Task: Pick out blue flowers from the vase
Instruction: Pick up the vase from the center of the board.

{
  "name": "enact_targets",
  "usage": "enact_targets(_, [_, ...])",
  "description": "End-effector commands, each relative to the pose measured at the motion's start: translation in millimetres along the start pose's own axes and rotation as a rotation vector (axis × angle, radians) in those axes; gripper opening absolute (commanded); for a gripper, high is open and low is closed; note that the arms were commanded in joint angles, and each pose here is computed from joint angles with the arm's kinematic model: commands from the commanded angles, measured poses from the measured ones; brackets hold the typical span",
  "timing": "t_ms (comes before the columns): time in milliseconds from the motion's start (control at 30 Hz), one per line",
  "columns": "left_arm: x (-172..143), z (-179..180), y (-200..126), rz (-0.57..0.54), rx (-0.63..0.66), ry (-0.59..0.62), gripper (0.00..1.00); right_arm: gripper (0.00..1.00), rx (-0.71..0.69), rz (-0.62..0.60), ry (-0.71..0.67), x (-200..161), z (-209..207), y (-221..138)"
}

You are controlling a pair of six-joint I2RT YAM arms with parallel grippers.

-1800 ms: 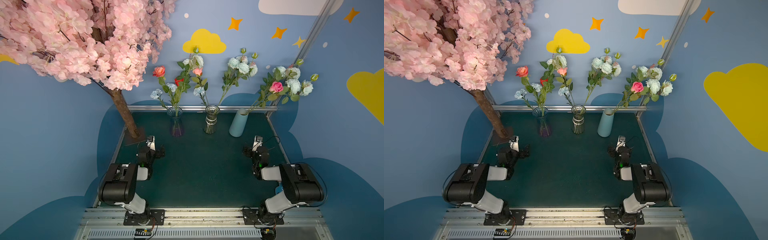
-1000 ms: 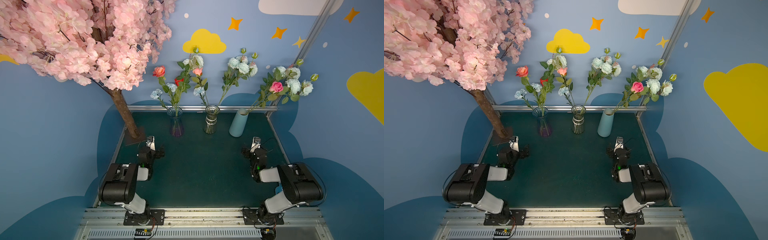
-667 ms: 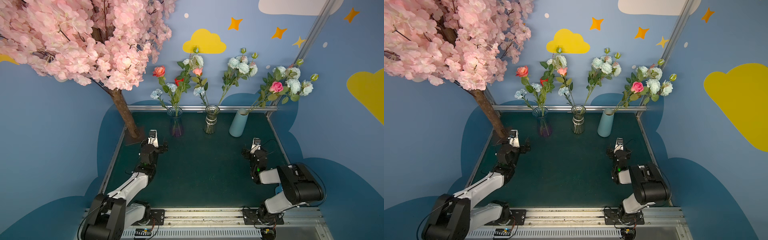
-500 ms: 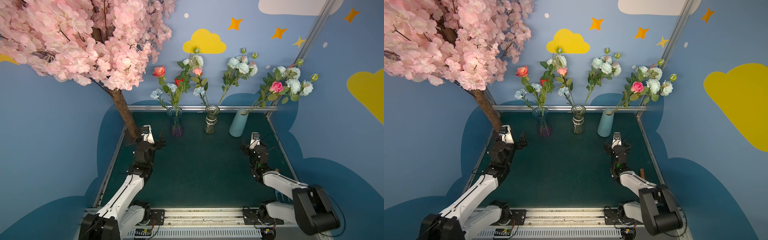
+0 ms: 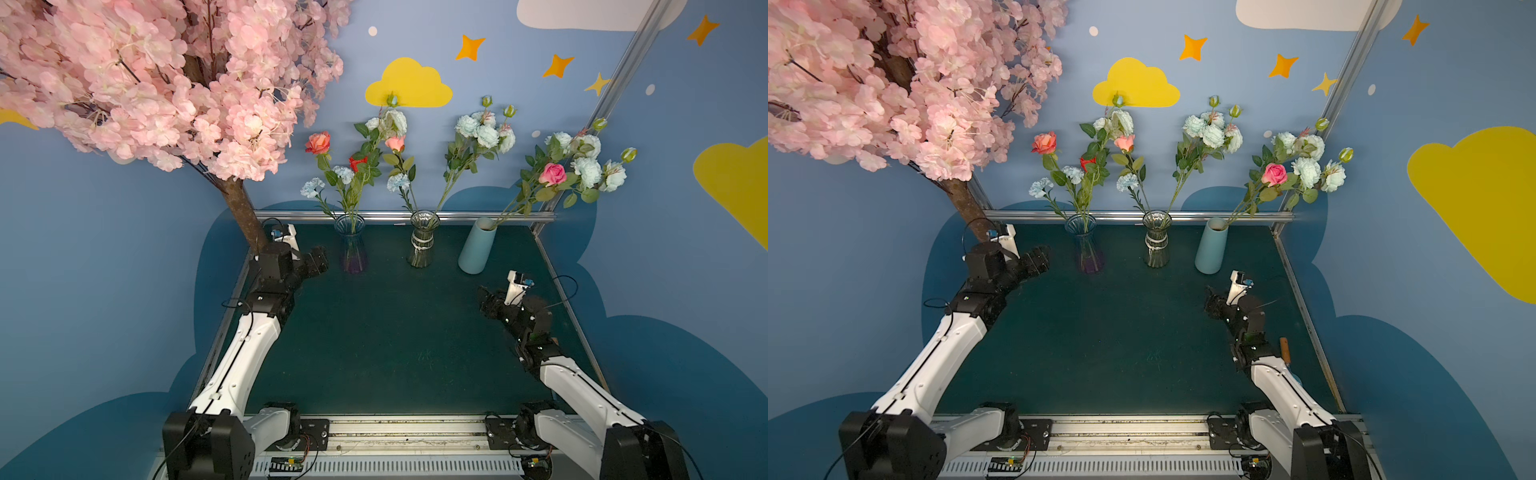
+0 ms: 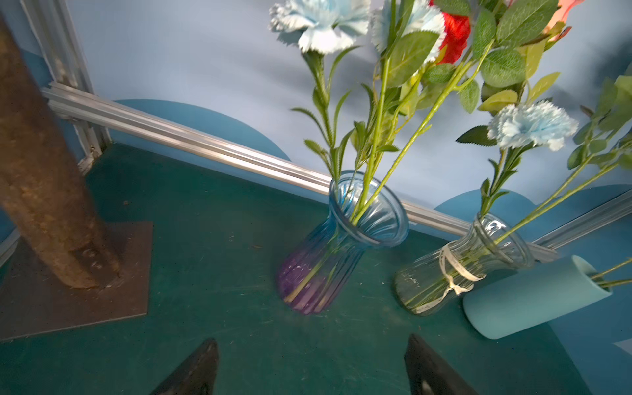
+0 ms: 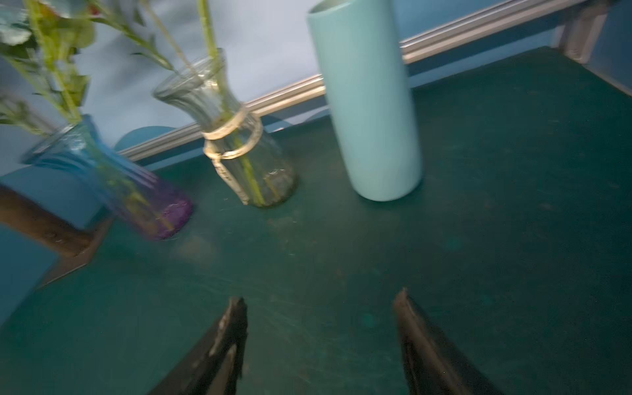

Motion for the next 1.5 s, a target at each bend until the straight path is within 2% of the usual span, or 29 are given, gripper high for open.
enact_targets(0, [-2.4, -3.8, 9.7, 0.156, 0.012, -0.047, 0.82, 0.66, 0.153, 0.056, -0.075, 7.5, 37.3, 6.8])
enact_targets(233, [23.0, -20.1, 45.6, 0.263, 0.037, -0.076, 0.75, 0.66, 0.146, 0.058, -0.143, 4.5, 49.6, 7.4])
enact_targets(467, [23.1, -38.8, 98.5, 0.400, 0.049, -0.075, 0.68, 0.66, 0.139, 0.076, -0.156, 3.3, 51.5, 11.3])
enact_targets(667, [20.2, -43.3, 129.5, 0.475, 0.105, -0.050, 0.63, 0.66, 0.142, 0.092, -0.164, 2.5, 54.1, 14.5])
enact_targets(1133, [5.0, -35.0, 152.2, 0.542, 0.199, 0.000, 0.56, 0.66, 0.142, 0.104, -0.178, 2.1, 56.5, 18.1])
enact_targets(1467, [-10.3, -33.2, 167.4, 0.581, 0.193, -0.009, 0.38, 0.66, 0.140, 0.111, -0.182, 1.3, 57.4, 20.1])
Point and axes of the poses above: each gripper's point midway between its finger pads, its own y axis out along the fingers, its own z axis along the line the jaws close on, x = y × z, the point moved 5 cm from there along -y, back along the fingers, and after that the axes turned 2 degrees about y, right-handed, at the moved point
